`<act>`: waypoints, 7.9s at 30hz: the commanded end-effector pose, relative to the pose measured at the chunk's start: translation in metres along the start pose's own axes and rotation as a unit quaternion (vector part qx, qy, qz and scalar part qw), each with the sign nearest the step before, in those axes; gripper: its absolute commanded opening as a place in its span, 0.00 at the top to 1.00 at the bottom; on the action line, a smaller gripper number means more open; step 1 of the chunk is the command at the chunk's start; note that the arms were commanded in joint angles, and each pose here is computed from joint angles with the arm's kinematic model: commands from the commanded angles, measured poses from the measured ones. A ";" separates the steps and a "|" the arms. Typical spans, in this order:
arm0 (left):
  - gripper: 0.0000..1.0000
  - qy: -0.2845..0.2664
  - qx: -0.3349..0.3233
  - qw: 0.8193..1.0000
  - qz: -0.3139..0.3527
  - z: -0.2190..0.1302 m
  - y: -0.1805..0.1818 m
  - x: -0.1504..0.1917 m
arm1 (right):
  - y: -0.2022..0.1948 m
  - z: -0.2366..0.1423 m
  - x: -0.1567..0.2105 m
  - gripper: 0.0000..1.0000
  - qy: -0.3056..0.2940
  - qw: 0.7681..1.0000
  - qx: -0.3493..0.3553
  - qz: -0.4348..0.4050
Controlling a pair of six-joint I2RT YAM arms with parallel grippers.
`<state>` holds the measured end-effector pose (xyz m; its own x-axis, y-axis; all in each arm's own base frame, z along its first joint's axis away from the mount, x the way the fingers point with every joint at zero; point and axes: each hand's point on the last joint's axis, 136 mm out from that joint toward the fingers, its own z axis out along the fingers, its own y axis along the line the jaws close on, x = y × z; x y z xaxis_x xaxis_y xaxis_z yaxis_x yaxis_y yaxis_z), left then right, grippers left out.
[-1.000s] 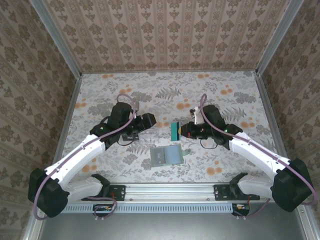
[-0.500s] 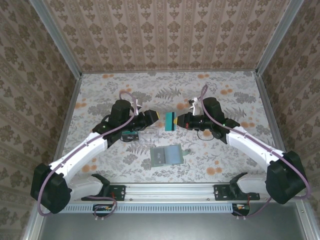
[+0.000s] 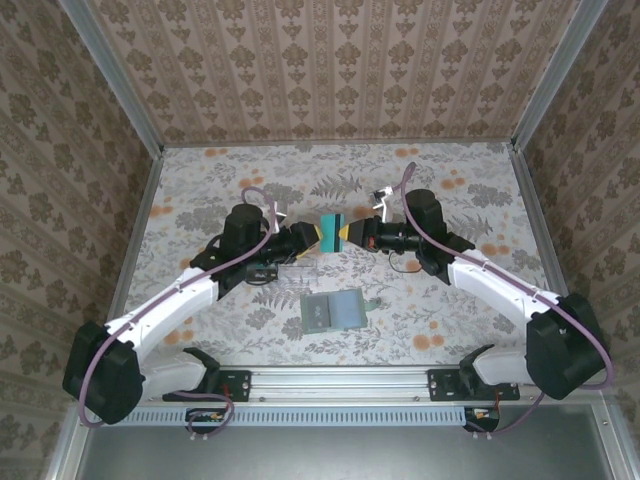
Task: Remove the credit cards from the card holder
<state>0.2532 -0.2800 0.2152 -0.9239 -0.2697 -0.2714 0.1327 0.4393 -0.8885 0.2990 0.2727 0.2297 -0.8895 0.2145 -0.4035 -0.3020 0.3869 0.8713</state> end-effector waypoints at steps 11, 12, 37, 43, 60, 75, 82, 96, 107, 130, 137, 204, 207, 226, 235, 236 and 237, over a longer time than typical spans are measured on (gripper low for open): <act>0.67 -0.006 0.043 0.999 -0.002 0.003 -0.015 -0.009 | 0.012 0.004 0.006 1.00 0.026 0.998 -0.049 0.003; 0.69 -0.006 0.047 0.999 -0.002 0.003 -0.016 -0.010 | 0.012 0.004 0.006 1.00 0.027 0.998 -0.049 0.003; 1.00 0.007 -0.089 0.989 0.118 -0.050 0.016 0.004 | -0.033 -0.014 0.016 0.00 0.020 0.997 0.069 -0.013; 1.00 -0.004 -0.226 0.932 0.284 -0.094 0.039 -0.007 | -0.038 -0.022 0.014 0.00 0.006 0.996 0.091 -0.022; 1.00 0.172 -0.282 0.643 0.691 -0.121 0.082 0.003 | -0.036 -0.029 0.011 0.00 -0.005 0.994 0.102 -0.037; 1.00 0.276 -0.254 0.514 0.772 -0.093 0.130 0.003 | -0.034 -0.028 0.010 0.00 0.011 0.993 0.109 -0.045; 1.00 0.268 -0.255 0.513 0.775 -0.085 0.137 -0.006 | -0.038 -0.025 0.010 0.00 0.013 0.993 0.111 -0.039; 1.00 0.265 -0.265 0.524 0.765 -0.077 0.152 -0.017 | -0.044 -0.015 0.009 0.00 0.022 0.994 0.106 -0.031; 1.00 0.268 -0.267 0.533 0.757 -0.068 0.164 -0.021 | -0.047 -0.012 0.009 0.00 0.027 0.994 0.105 -0.031; 0.78 0.257 -0.288 0.543 0.746 -0.067 0.175 -0.038 | -0.050 -0.008 0.011 0.00 0.031 0.995 0.098 -0.019; 0.78 0.245 -0.295 0.545 0.745 -0.067 0.171 -0.045 | -0.052 -0.008 0.012 0.00 0.031 0.995 0.098 -0.016; 0.65 0.061 -0.228 0.971 0.025 0.012 0.152 0.121 | -0.170 0.000 0.178 0.83 0.192 0.902 0.374 -0.097; 0.65 0.069 -0.231 0.970 0.023 0.016 0.153 0.123 | -0.170 -0.001 0.179 0.83 0.193 0.901 0.376 -0.097; 0.65 0.086 -0.175 0.980 0.043 0.030 0.133 0.126 | -0.172 -0.005 0.177 0.80 0.190 0.896 0.388 -0.099; 0.65 0.087 -0.181 0.978 0.048 0.029 0.130 0.125 | -0.171 -0.008 0.175 0.80 0.188 0.893 0.396 -0.100; 0.65 0.085 -0.187 0.978 0.046 0.027 0.132 0.125 | -0.170 -0.010 0.172 0.80 0.184 0.892 0.399 -0.102; 0.65 0.081 -0.198 0.976 0.043 0.024 0.136 0.124 | -0.169 -0.012 0.170 0.78 0.180 0.891 0.403 -0.105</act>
<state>0.1627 -0.2742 0.0457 -0.9685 -0.0923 -0.2313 0.0850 0.7506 -0.6553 0.1958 0.2517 0.0198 -0.9343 -0.1857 -0.3042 -0.2866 0.8990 0.3312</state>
